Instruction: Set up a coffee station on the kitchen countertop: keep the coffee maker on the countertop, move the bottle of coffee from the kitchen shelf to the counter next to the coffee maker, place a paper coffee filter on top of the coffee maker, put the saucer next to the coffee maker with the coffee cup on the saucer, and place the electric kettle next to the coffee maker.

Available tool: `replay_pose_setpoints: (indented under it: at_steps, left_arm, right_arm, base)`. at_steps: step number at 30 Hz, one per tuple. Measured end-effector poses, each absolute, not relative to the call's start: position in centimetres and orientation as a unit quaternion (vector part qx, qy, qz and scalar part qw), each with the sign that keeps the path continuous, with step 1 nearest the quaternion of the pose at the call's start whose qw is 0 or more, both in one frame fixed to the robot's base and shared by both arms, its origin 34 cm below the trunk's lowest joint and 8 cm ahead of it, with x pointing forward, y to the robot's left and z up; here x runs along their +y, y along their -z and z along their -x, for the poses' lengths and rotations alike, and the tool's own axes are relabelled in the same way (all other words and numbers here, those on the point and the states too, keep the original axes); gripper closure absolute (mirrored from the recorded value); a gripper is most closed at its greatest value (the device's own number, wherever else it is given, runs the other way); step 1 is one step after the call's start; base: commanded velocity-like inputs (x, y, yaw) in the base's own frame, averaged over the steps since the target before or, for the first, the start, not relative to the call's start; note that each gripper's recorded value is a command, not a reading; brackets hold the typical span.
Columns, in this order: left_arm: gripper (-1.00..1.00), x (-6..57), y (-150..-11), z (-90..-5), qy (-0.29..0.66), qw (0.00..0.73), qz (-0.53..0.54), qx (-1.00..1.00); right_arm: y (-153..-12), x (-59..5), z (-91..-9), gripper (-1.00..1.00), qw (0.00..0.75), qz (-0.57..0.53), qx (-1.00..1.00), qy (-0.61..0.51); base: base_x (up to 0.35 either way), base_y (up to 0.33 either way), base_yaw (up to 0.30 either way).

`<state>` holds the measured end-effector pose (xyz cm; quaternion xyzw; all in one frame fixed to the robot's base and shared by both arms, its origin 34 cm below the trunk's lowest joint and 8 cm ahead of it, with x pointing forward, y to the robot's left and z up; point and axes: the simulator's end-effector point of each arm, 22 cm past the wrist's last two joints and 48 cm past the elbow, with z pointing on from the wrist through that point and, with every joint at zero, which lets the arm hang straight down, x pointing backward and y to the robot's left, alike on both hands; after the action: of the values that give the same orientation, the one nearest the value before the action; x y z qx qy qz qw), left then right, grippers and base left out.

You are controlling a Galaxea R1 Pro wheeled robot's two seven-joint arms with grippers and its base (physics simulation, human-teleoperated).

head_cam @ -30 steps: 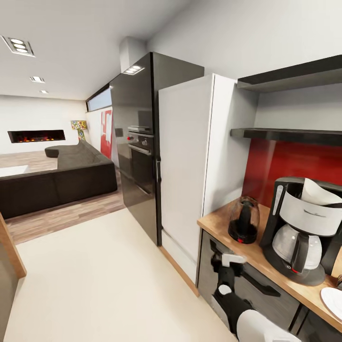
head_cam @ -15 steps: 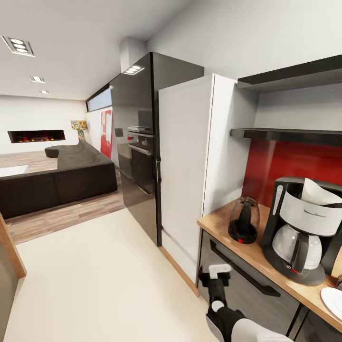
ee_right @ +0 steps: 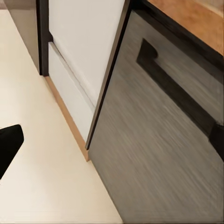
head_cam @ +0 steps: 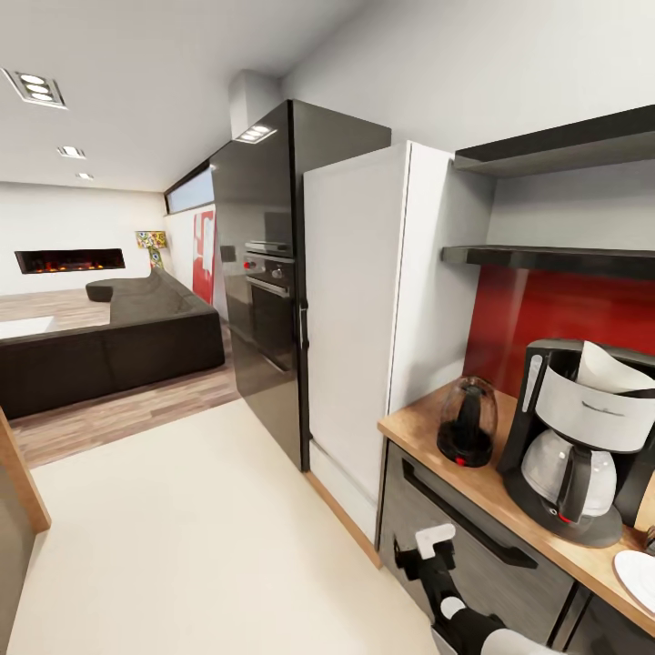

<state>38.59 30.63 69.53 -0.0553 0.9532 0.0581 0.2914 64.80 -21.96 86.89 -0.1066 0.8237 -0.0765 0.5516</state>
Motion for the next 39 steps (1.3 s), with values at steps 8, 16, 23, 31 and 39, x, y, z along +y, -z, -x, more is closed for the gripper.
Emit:
replay_pose_setpoints:
  at_steps: [8, 16, 23, 31, 39]
  left_arm:
    - [-1.00, 28.9, -69.7, -39.0, -0.049, 0.296, 0.019, 0.954]
    - [-1.00, 28.7, -69.3, -38.4, -0.048, 0.289, 0.012, 0.956]
    - [-1.00, 28.6, -69.2, -38.2, -0.048, 0.287, 0.012, 0.957]
    - [-1.00, 28.6, -68.6, -37.1, -0.048, 0.276, 0.010, 0.960]
    - [-1.00, 28.8, -68.3, -36.5, -0.050, 0.268, 0.009, 0.962]
  right_arm:
    - [-81.2, -21.6, -58.9, -1.00, 0.498, 0.112, 0.857, 0.071]
    - [-77.0, -21.7, -54.7, -1.00, 0.425, 0.118, 0.894, 0.076]
    - [-72.1, -23.5, -48.4, -1.00, 0.300, 0.131, 0.940, 0.099]
    - [-70.1, -24.1, -44.8, -1.00, 0.258, 0.133, 0.951, 0.103]
    - [-69.0, -24.9, -42.5, -1.00, 0.237, 0.071, 0.964, 0.093]
  base:
    - [0.000, 0.000, 0.000]
    - [0.000, 0.000, 0.000]
    - [0.000, 0.000, -0.103]
    - [0.000, 0.000, -0.254]
    - [0.000, 0.000, -0.268]
